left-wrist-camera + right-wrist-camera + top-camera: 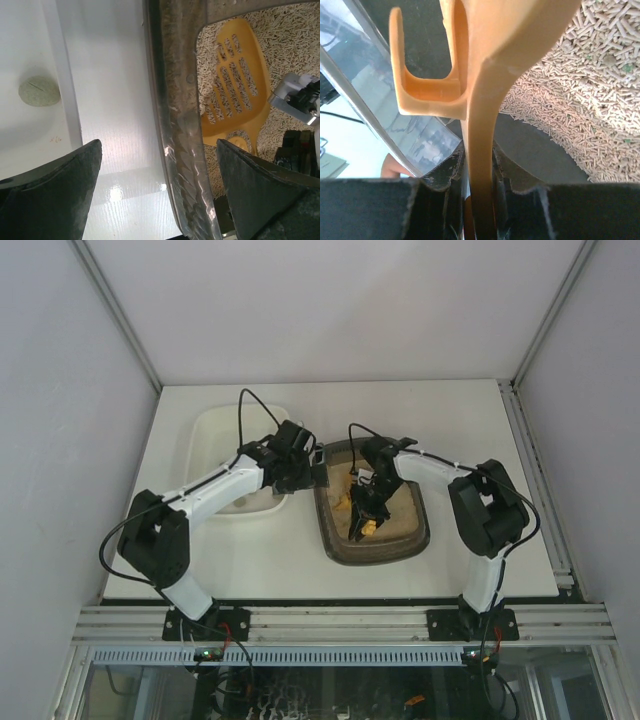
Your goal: Clean the litter box
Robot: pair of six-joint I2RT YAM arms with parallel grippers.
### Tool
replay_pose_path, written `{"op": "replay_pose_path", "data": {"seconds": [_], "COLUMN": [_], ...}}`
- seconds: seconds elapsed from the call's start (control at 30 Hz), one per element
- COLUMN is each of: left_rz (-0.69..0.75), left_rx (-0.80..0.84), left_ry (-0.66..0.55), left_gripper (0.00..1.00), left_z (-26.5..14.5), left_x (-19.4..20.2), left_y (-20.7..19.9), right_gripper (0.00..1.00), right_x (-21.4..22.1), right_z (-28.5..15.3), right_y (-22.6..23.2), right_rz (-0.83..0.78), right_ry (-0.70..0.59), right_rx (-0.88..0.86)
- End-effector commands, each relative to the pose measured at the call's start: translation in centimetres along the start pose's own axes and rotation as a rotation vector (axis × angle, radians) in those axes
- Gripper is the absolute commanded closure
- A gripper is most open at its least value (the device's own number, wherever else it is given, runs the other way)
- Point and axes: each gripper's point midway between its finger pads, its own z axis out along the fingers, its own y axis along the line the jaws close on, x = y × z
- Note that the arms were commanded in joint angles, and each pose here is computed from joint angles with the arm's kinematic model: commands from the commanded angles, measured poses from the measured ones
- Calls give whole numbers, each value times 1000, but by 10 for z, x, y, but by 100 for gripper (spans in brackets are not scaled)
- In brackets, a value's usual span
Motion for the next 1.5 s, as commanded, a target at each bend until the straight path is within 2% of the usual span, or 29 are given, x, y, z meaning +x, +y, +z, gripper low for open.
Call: {"op": "replay_pose_path", "data": {"seconds": [0.0,0.4,0.83,0.97,1.27,1.47], "left_rz": [4,8,169,185,109,174], "left_rx": [29,64,136,125,35,-54], "left_ry": [-91,-121,-107,-118,-160,-197], "left_gripper": [0,0,3,3,4,7], "left_z": [-18,-26,-54,-67,-93,-108], "left_x": [-20,-24,-34,-43,-60,-53], "left_y": [-6,-10,-12,4,64,100], "right_gripper": [100,100,100,100,100,100], "right_x": [3,-9,-4,2,6,5], "right_z": [23,21,-5,-11,-8,-5], "right_y": [16,3,-1,-8,-11,-12], "right_rz": [-14,106,77,83,6,-63], "right_ry": [83,-26,-137,-169,-280,-347], "right_rx": [-181,-418,-401,-417,-485,-532]}}
